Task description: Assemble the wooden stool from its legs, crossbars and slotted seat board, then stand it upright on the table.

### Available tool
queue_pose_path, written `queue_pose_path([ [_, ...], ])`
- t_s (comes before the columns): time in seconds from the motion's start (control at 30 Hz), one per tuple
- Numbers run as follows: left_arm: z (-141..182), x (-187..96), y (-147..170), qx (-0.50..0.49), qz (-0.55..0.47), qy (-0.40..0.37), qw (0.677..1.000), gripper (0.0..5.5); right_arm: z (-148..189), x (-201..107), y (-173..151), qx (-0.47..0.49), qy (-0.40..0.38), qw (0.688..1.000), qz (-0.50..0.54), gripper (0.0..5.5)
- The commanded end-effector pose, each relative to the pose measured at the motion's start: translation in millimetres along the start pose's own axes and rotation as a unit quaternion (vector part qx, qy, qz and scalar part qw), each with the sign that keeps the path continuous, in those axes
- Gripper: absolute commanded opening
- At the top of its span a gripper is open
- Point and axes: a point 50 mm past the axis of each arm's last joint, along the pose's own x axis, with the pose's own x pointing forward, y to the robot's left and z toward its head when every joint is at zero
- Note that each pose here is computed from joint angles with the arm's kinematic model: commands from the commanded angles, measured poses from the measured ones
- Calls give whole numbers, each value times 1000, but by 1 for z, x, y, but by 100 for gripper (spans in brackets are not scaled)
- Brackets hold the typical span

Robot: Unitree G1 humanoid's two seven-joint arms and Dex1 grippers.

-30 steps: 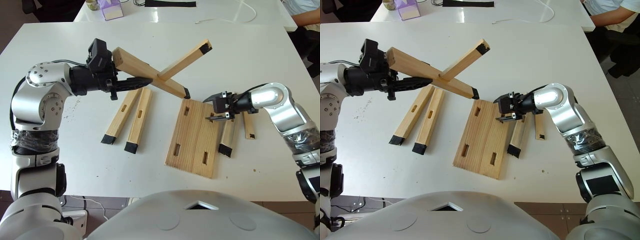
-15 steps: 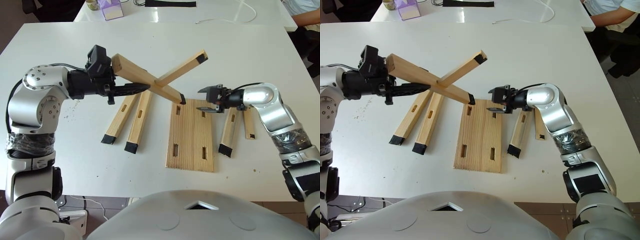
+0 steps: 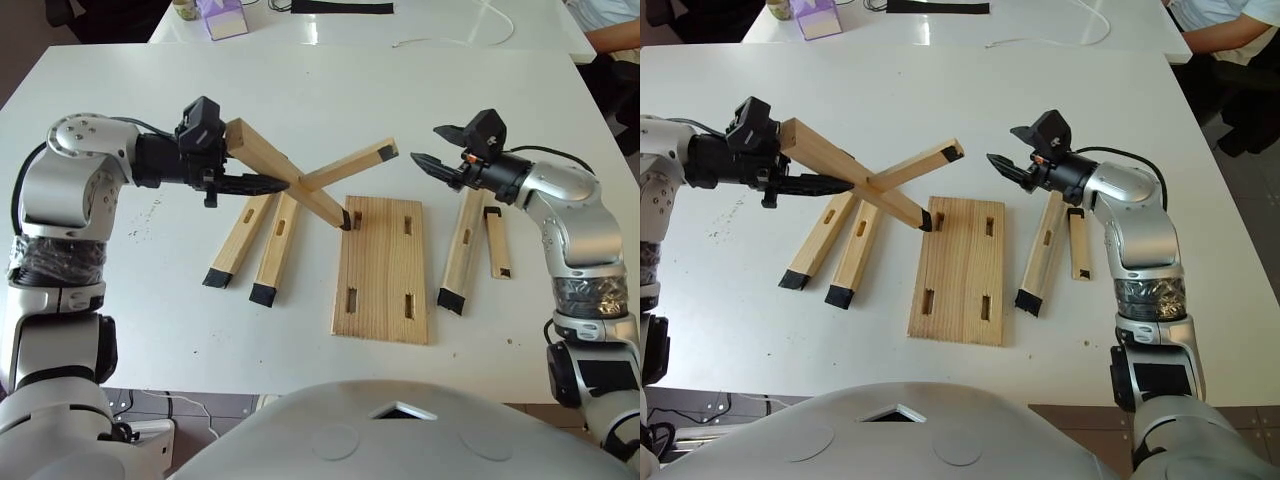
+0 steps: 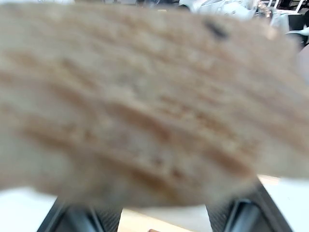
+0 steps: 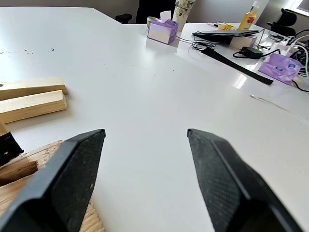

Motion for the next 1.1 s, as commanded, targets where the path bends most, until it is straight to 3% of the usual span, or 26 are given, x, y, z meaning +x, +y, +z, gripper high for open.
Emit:
queue_pose_path([
  [0.03, 16, 1, 7, 31, -14, -3, 999, 201, -9, -8, 2, 17, 9, 1000, -17, 314],
  [0.63, 4, 20, 15, 13, -38, -4, 999, 201, -21, -7, 10, 29, 24, 999, -24, 314],
  [1.1, 0, 27, 29, 14, -69, 46, 996, 201, -30, -7, 25, 55, 19, 997, -43, 314],
])
